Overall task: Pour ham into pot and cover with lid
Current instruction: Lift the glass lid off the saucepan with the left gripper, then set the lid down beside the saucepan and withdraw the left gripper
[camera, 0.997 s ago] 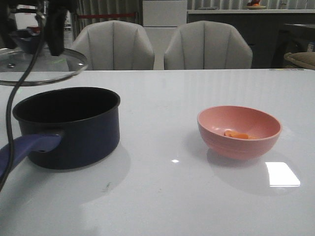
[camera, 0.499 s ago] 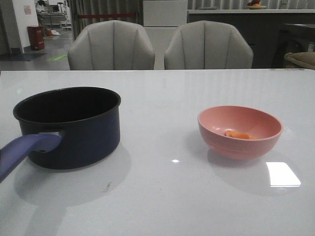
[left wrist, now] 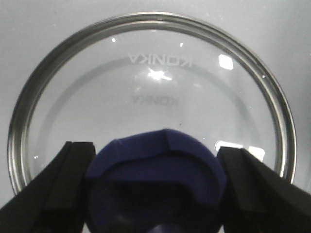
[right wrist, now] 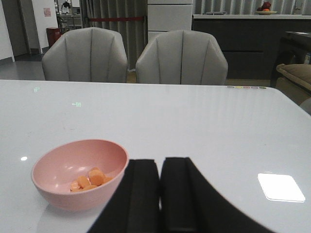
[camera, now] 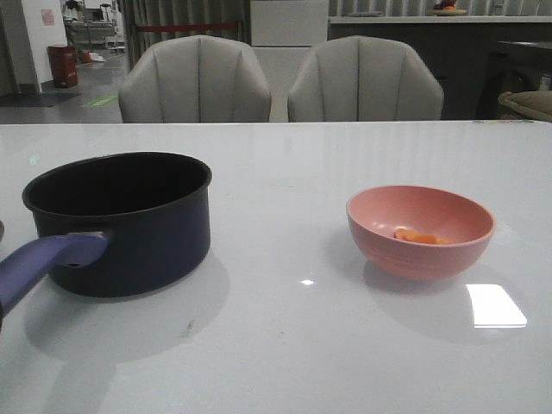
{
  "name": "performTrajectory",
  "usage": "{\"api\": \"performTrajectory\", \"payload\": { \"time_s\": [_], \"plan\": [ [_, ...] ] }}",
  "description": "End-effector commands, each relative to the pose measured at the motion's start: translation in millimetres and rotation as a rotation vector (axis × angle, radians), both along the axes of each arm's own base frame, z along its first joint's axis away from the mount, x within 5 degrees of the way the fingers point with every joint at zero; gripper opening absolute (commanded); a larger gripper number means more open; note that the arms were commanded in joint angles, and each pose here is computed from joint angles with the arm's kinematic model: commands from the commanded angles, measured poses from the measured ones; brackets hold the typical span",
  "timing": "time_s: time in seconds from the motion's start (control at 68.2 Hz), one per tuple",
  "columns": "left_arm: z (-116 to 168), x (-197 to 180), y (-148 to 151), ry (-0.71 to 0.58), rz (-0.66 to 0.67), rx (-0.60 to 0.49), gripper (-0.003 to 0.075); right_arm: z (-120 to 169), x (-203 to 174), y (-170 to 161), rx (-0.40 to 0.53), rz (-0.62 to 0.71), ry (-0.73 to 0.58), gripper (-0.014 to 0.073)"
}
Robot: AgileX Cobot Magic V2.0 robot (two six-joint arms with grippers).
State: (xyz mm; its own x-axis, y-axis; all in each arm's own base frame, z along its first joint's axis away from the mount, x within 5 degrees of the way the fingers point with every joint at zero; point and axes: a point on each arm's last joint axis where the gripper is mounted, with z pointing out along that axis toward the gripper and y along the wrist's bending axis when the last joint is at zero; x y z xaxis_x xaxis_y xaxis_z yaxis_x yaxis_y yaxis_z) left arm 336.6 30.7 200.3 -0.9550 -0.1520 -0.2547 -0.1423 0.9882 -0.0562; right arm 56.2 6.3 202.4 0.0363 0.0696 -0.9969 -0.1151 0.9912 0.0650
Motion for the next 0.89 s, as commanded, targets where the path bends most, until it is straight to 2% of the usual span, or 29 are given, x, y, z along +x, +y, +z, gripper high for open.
{"api": "performTrajectory", "payload": {
  "time_s": [0.0, 0.117, 0.205, 0.293, 0.396, 0.484, 0.704, 0.88],
  "plan": [
    [11.8, 8.9, 0.7, -0.092, 0.012, -0.002, 0.0157, 9.7, -2.4, -0.5, 0.005, -0.006, -0.102, 0.0159],
    [1.6, 12.1, 1.0, -0.07, 0.013, -0.004, 0.0165, 9.7, -2.4, -0.5, 0.005, -0.006, -0.102, 0.0159],
    [-2.3, 13.0, 1.1, -0.059, 0.013, -0.005, 0.0219, 9.7, -2.4, -0.5, 0.005, -0.006, -0.102, 0.0159],
    [-4.3, 13.4, 1.2, -0.053, 0.013, -0.006, 0.0328, 9.7, -2.4, -0.5, 0.005, -0.006, -0.102, 0.0159],
    [-4.5, 13.0, 1.1, -0.049, 0.013, -0.006, 0.0499, 9.7, -2.4, -0.5, 0.005, -0.006, -0.102, 0.0159],
    [-2.2, 13.5, 1.1, -0.041, 0.012, -0.008, 0.0583, 9.7, -2.4, -0.5, 0.005, -0.006, -0.102, 0.0159],
    [24.9, 17.0, 1.1, -0.071, 0.007, -0.007, 0.0585, 9.7, -2.4, -0.5, 0.005, -0.006, -0.102, 0.0159],
    [70.6, 2.4, -1.0, -0.217, 0.005, 0.008, 0.0585, 9.7, -2.4, -0.5, 0.005, -0.006, -0.102, 0.0159]
  ]
}}
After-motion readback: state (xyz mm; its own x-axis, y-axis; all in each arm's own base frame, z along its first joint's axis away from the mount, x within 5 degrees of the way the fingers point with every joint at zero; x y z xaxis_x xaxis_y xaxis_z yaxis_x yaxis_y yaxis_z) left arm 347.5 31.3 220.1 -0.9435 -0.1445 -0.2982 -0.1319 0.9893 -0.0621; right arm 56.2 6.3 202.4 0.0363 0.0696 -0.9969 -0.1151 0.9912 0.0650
